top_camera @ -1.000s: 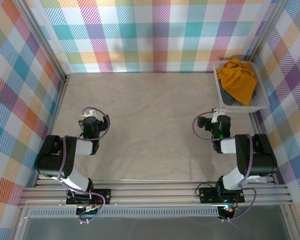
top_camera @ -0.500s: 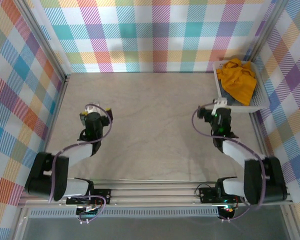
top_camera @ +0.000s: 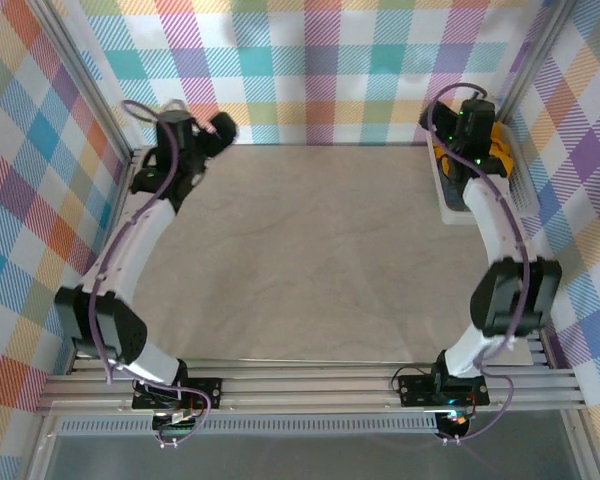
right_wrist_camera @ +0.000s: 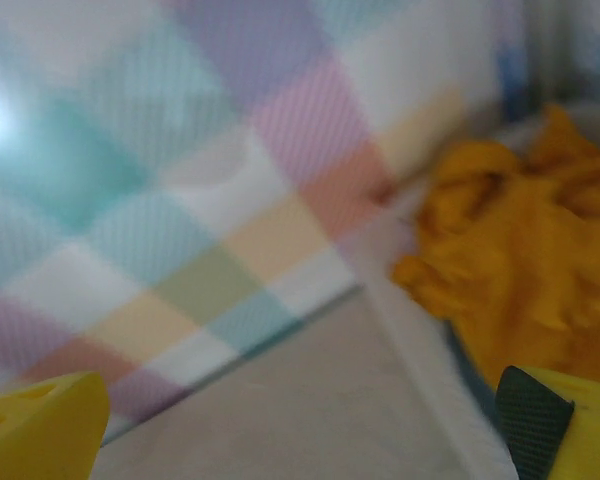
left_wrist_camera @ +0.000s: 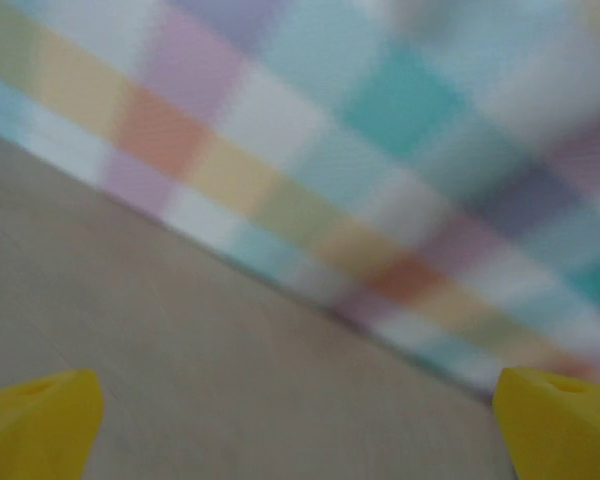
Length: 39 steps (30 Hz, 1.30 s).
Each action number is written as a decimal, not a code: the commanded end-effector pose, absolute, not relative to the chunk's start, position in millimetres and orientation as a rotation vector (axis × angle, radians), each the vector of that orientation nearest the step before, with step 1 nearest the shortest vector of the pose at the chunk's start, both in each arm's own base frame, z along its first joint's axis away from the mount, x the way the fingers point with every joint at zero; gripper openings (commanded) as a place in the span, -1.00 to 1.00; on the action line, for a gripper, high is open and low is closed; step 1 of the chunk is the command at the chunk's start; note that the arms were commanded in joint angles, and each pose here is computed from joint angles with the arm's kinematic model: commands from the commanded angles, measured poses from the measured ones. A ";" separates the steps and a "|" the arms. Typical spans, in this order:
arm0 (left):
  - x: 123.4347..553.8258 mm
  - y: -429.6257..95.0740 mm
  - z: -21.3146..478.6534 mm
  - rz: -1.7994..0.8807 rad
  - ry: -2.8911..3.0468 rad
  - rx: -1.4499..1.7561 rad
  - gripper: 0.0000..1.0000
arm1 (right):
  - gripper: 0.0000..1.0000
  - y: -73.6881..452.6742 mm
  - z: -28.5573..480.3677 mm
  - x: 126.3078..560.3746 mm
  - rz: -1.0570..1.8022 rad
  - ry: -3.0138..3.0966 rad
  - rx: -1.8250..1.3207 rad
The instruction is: Fold and stack the t-shirts
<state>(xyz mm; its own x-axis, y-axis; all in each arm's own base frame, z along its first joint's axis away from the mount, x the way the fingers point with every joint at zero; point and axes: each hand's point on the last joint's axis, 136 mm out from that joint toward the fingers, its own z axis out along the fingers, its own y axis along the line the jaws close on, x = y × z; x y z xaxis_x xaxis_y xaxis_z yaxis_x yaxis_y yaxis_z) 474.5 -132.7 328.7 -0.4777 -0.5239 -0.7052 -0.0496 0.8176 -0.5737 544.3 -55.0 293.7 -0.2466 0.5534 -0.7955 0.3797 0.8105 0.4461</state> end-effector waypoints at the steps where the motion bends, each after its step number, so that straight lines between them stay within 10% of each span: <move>1: 435.1 -218.1 330.7 -0.923 2.144 -0.189 1.00 | 0.99 -113.7 251.6 557.2 0.170 1.888 0.967; 13: 376.3 -271.4 345.7 -1.085 2.162 -0.011 0.97 | 0.92 -159.6 144.4 626.3 0.174 1.955 1.112; 21: 362.6 -262.6 380.1 -1.078 2.098 0.036 0.98 | -0.24 -154.2 130.0 639.7 0.220 1.986 1.098; 25: 363.3 -260.7 385.6 -1.061 2.082 0.045 0.98 | -0.97 -152.7 160.1 632.1 0.209 1.903 1.054; 39: 376.7 -263.3 349.0 -1.013 2.161 0.001 0.98 | -1.00 -61.7 385.8 572.8 0.292 1.482 0.719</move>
